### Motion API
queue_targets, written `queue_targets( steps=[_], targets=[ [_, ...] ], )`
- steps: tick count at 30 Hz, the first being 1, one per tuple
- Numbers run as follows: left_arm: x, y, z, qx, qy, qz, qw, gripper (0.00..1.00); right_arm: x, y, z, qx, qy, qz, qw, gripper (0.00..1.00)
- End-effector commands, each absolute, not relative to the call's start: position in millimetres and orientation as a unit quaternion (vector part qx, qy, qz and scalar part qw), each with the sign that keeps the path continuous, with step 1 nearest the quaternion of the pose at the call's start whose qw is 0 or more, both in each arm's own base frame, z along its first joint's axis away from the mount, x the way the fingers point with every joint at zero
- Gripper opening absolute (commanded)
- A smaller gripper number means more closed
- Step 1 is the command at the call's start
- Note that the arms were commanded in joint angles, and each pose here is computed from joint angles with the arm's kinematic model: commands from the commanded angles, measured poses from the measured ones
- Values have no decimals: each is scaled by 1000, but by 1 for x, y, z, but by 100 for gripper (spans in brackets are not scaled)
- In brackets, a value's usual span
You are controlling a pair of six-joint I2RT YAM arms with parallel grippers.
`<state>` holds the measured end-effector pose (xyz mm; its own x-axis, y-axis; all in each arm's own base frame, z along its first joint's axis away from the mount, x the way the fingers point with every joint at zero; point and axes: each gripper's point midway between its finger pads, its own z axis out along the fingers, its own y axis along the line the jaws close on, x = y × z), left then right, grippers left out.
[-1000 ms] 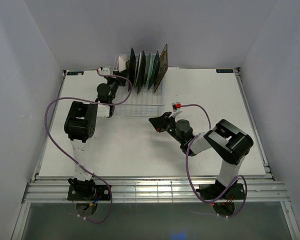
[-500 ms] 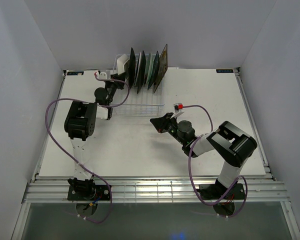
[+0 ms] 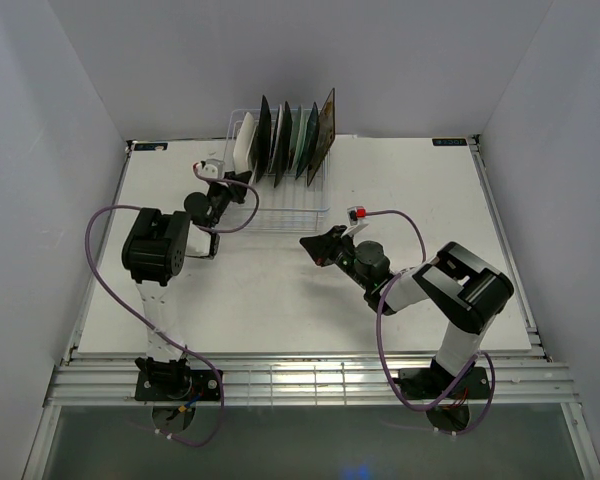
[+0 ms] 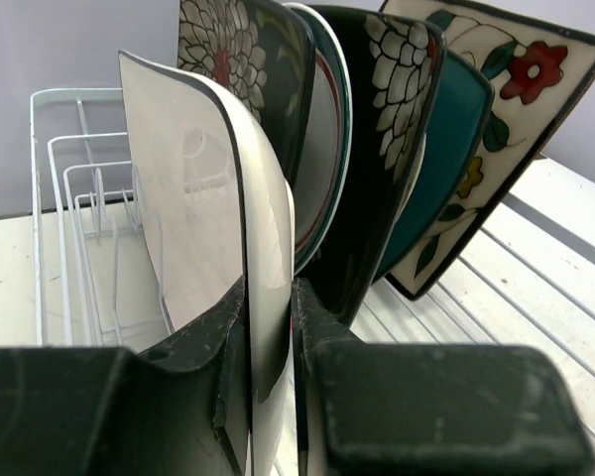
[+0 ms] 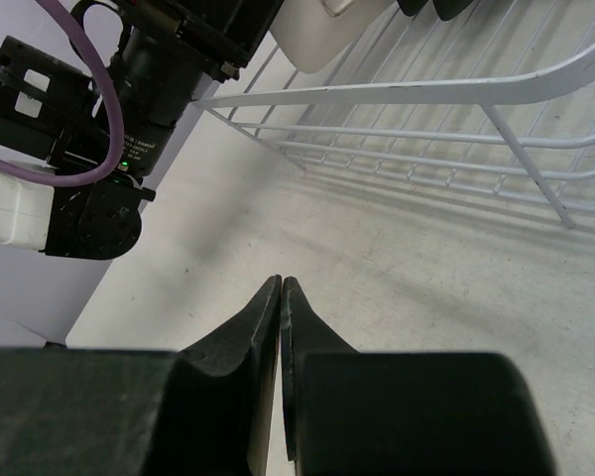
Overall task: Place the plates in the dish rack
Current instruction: Insert the plate into the dish rack.
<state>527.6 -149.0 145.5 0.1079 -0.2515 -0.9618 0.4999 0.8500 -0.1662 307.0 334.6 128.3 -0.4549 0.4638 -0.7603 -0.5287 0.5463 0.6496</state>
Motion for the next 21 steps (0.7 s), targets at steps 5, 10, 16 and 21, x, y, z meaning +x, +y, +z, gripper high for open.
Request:
queue_targets(
  steps=[5, 10, 16, 21],
  targets=[
    [498, -147, 218, 157, 501, -270, 807, 33, 306, 336, 203, -16, 589, 556, 586, 8],
    [494, -148, 216, 172, 503, -269, 803, 48, 305, 335, 203, -15, 589, 556, 586, 8],
    [499, -147, 218, 170, 515, -285, 791, 56, 303, 334, 205, -18, 587, 558, 586, 8],
    [512, -142, 223, 163, 525, -292, 782, 56, 300, 332, 206, -18, 587, 557, 587, 8]
  ],
)
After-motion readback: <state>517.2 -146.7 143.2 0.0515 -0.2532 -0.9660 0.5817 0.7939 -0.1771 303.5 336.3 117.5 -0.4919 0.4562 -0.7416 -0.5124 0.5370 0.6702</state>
